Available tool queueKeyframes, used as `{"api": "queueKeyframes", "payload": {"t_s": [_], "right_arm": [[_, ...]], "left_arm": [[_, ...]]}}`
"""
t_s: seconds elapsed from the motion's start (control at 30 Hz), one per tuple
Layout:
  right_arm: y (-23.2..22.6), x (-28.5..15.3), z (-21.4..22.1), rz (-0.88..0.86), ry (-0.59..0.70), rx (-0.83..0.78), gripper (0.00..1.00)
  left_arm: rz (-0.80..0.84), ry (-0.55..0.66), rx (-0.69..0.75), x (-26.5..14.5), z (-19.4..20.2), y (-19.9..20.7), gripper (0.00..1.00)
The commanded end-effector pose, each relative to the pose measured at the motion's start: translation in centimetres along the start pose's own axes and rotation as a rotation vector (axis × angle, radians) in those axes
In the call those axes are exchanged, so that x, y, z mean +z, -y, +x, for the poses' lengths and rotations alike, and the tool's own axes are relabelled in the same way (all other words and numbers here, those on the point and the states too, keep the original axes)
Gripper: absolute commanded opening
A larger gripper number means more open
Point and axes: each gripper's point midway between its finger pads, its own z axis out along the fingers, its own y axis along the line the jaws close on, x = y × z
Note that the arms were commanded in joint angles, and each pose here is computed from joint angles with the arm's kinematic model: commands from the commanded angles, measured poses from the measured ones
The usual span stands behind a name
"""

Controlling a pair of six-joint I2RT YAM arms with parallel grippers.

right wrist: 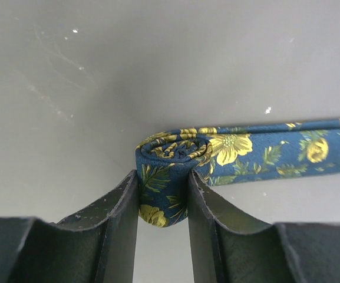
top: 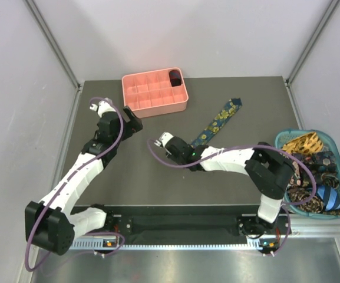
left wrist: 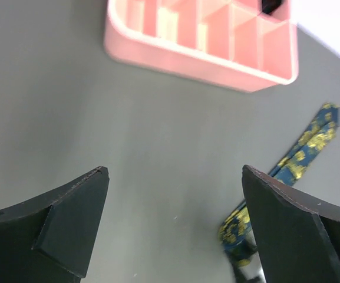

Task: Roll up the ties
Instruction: Roll the tie

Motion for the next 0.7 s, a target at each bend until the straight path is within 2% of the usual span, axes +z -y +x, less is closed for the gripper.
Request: {"api": "queueKeyframes", "payload": {"t_s": [0.0, 0.07, 0.17, 0.2, 0.27, 0.33, 0.43, 0.67], "right_arm": [[-2.4, -0.1, -0.2, -0.23, 0.032, 0.093, 0.22], [-2.4, -0.2, -0.4, -0.288, 0.038, 0.124, 0.22], [-2.3, -0.3, -0.5, -0.354, 0.041, 0.163, 0.21], [-2.3, -0.3, -0.4, -0.37, 0.038, 0.174, 0.21], [-2.1, -0.4, -0.4, -0.423, 0.037, 0.213, 0.21], [-1.6, -0.2, -0.1, -0.457, 0.026, 0.253, 0.21], [-1.5, -0.3, 0.3, -0.533, 0.019, 0.303, 0.2], [-1.4, -0.3, 1.2, -0.703, 0.008, 0.453, 0.2]], "left_arm": [[-0.025, 0.026, -0.052, -0.1, 0.3, -1.1, 0.99], [-0.028, 0.013, -0.041, 0.0, 1.2, -1.6, 0.99], [0.049, -0.001, -0.019, 0.0, 2.2, -1.0, 0.99], [0.097, 0.019, -0.008, -0.1, 1.9, -0.2, 0.99], [0.21, -0.024, 0.026, -0.5, 3.3, 1.1, 0.99], [0.304, -0.078, 0.074, -0.7, 4.7, 2.4, 0.99], [0.346, -0.143, 0.141, -0.2, 6.4, 3.1, 0.99], [0.454, -0.193, 0.346, -1.0, 10.2, 6.1, 0.99]]}}
